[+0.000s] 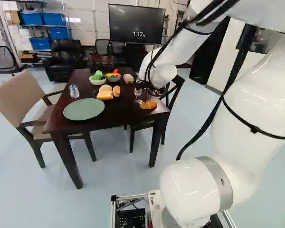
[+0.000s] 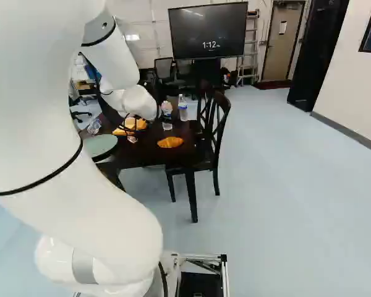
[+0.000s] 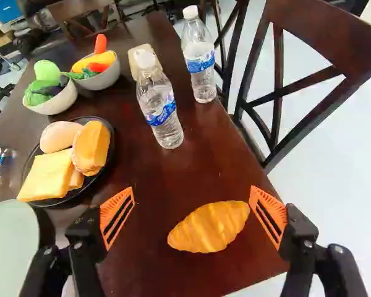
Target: Move the croissant to the empty plate
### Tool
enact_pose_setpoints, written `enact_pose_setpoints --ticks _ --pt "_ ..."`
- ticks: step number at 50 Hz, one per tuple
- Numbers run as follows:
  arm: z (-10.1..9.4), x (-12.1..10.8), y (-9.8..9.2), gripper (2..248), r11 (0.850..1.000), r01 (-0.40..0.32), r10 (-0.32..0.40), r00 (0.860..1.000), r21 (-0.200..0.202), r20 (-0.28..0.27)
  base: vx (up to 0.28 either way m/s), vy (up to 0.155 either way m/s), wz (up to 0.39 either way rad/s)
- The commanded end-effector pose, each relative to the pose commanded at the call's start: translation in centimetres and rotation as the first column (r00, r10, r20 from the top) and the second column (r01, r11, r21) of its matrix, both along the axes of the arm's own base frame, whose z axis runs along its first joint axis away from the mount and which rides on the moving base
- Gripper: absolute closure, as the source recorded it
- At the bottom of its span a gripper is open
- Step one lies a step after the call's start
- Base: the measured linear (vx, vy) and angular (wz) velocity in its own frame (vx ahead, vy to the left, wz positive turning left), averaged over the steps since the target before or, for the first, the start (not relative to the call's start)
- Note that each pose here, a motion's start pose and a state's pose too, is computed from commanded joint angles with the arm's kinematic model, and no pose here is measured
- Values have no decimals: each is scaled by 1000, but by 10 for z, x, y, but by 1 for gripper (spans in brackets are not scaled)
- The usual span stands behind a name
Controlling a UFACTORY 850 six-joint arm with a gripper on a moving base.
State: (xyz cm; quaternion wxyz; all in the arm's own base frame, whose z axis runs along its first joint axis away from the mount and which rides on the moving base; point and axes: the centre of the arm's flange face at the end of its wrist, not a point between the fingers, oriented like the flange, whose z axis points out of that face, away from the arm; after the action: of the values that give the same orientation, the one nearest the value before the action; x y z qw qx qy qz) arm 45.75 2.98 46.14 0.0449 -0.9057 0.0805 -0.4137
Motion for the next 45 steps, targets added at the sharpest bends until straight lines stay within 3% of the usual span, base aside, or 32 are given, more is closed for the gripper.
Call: enact_pose_setpoints --ticks 22,45 --pt "15 12 -4 3 999 13 -9 993 42 -115 0 0 0" --pt "32 21 -13 3 995 33 -11 972 89 -235 0 0 0"
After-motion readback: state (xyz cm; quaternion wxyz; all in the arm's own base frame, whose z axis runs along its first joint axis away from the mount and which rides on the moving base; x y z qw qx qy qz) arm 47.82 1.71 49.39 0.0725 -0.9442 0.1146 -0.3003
